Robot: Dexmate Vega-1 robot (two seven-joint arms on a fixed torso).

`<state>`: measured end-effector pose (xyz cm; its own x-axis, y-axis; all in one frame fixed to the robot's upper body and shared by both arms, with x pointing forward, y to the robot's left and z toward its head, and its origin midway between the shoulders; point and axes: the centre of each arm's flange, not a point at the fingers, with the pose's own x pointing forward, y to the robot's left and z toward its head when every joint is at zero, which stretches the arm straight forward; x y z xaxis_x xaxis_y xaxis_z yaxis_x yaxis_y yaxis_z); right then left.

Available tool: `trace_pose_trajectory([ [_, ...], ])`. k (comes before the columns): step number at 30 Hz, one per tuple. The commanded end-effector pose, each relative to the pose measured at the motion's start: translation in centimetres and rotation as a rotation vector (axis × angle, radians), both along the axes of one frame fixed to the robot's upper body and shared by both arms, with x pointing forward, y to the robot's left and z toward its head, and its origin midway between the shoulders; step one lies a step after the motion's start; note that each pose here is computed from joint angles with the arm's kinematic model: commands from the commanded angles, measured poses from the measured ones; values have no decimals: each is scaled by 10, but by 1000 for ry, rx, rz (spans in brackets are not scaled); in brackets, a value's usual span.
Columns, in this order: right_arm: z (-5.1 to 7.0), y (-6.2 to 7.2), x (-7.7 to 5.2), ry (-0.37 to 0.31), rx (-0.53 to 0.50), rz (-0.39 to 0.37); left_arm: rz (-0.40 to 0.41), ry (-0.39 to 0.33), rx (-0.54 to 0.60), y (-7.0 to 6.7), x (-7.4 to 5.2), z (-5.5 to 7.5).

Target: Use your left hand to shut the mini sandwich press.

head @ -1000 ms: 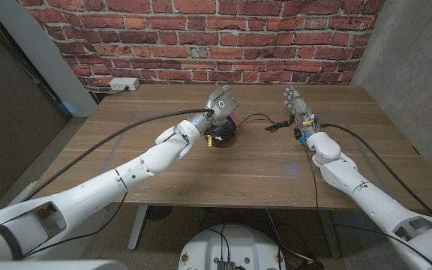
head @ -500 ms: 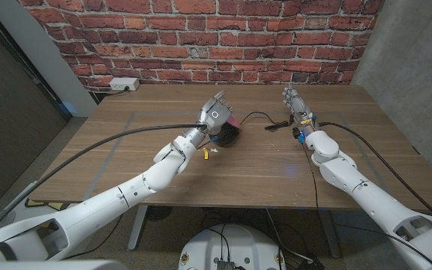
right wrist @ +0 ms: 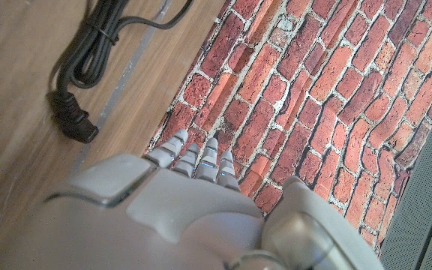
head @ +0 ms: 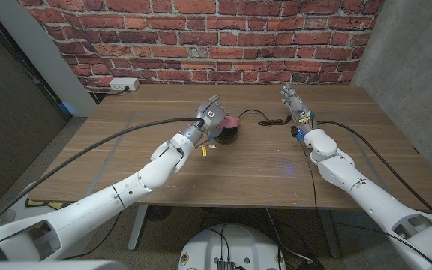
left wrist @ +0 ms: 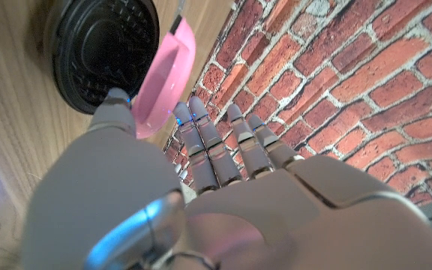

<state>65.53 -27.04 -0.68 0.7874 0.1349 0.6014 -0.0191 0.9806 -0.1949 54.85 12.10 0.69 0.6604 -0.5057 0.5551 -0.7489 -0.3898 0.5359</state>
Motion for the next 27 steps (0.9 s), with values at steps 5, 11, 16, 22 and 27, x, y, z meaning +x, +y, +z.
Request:
trace_pose_trajectory([
  [5,1,0,-1,-7,0,-9,-85,286,-183,17,5,28],
  [11,2,3,0,-8,-4,-5,-114,293,-220,22,1,32],
  [16,4,6,-1,-11,-10,-3,-134,264,-252,27,-3,35],
  [22,6,9,-3,-15,-21,-6,-184,253,-327,36,-9,38],
  [27,6,11,-4,-12,-17,-5,-223,267,-391,43,-12,40],
])
